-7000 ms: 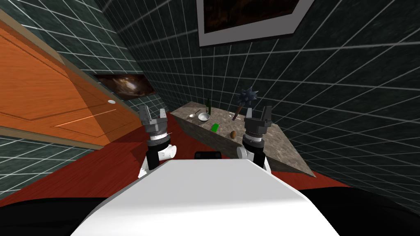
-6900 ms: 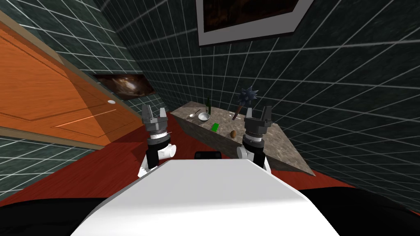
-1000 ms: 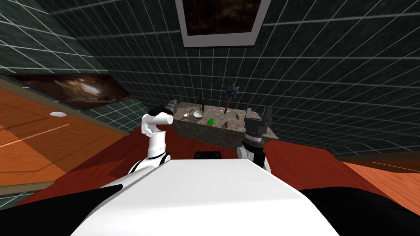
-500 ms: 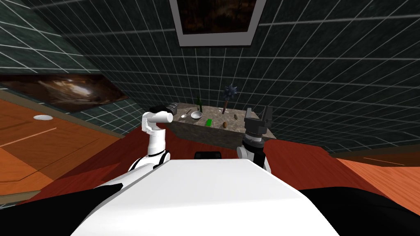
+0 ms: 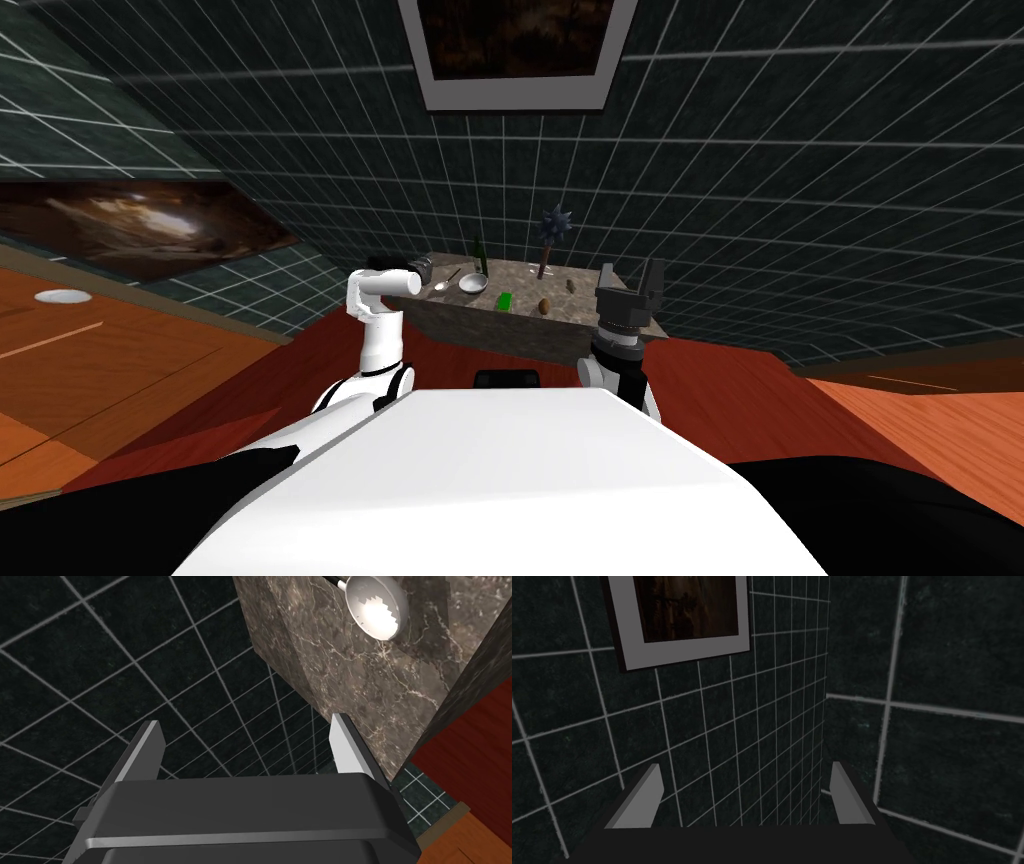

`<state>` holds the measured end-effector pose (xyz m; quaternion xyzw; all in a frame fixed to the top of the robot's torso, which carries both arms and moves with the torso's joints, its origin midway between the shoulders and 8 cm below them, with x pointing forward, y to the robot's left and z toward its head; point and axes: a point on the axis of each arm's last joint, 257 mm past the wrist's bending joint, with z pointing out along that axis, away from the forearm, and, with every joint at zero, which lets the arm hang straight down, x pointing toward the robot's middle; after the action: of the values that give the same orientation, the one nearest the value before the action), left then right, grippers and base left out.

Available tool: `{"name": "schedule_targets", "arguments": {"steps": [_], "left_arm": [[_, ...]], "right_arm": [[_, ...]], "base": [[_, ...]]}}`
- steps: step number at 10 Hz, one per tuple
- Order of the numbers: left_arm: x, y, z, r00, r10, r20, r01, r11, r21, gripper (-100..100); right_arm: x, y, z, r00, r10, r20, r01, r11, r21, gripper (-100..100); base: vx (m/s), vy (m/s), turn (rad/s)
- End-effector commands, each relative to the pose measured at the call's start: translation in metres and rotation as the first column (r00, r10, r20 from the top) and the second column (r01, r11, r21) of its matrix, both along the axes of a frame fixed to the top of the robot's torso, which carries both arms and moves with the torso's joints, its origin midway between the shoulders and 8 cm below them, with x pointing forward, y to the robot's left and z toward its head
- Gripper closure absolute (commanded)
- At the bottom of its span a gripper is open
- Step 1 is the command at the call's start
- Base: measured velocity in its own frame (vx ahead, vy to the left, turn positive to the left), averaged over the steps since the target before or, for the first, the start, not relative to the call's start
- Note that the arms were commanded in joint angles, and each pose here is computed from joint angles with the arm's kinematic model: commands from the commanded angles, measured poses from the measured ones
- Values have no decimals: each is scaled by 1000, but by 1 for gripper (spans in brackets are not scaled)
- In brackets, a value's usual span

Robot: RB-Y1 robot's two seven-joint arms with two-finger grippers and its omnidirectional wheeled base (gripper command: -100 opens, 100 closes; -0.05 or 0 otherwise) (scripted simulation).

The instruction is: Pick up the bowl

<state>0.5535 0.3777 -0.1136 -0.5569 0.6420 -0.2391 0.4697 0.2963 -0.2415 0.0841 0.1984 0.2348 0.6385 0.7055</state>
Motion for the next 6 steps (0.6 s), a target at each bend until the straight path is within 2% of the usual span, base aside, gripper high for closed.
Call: {"name": "schedule_targets", "arguments": {"steps": [1, 4, 6], "left_arm": [[-2, 3, -13, 998, 7, -61, -7, 1000, -2, -100], [-10, 6, -32, 988, 16, -150, -18, 1000, -9, -100], [-17, 9, -46, 976, 22, -217, -25, 1000, -13, -100]], "right_arm": [[0, 0, 0, 1000, 0, 0, 0, 1000, 0, 0], [0, 0, 0, 1000, 0, 0, 0, 1000, 0, 0], [0, 0, 0, 1000, 0, 0, 0, 1000, 0, 0]], "base": [[36, -44, -78], [44, -47, -57], [53, -46, -57]]}}
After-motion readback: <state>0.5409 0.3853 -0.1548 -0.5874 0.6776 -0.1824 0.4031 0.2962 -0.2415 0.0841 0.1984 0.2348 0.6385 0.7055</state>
